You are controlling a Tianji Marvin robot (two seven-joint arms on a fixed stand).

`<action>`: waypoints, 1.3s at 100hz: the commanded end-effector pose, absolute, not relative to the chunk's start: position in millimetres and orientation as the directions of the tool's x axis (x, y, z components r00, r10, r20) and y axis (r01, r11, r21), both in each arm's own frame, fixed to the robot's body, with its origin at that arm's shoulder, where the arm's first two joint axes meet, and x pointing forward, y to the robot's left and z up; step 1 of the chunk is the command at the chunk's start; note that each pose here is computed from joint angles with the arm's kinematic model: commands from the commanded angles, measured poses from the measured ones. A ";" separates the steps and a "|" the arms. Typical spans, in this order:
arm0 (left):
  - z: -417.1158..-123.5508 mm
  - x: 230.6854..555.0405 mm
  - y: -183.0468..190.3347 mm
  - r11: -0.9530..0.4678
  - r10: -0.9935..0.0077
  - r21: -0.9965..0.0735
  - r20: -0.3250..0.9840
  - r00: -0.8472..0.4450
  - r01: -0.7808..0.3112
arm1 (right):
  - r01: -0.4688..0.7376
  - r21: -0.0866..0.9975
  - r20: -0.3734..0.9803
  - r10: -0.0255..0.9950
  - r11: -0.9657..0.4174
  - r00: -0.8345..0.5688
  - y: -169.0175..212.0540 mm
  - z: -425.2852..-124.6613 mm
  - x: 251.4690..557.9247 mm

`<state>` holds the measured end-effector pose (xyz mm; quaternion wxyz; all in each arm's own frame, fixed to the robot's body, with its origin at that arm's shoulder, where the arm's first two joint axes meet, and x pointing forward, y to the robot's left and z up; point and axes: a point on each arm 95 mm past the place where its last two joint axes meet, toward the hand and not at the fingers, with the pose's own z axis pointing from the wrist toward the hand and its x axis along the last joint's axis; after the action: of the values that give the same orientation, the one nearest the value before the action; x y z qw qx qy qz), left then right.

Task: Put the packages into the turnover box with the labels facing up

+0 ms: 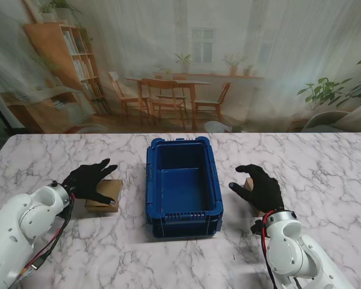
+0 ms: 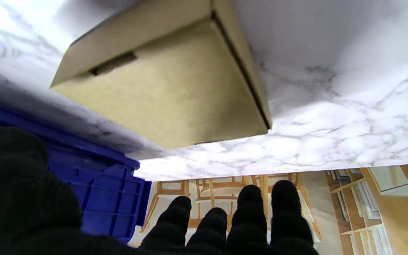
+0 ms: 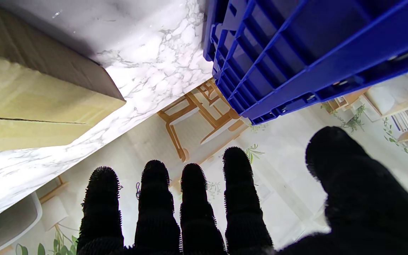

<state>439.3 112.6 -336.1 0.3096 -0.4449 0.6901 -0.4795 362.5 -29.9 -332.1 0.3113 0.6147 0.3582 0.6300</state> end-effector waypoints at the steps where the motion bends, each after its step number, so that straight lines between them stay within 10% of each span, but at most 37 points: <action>1: -343.8 438.7 119.1 0.174 -0.914 -0.919 -0.016 -0.406 -0.355 | 0.057 0.835 0.549 0.834 -0.547 -0.044 -28.7 -333.5 362.1; 130: -361.3 443.8 137.6 0.351 -0.862 -0.864 -0.147 -0.485 -0.362 | 0.066 0.867 0.497 0.867 -0.494 -0.042 -30.6 -335.9 358.6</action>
<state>441.1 135.9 -360.6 0.3132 -0.4019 0.7545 -0.4137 360.3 -31.5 -334.6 0.3258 0.6089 0.3806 0.6150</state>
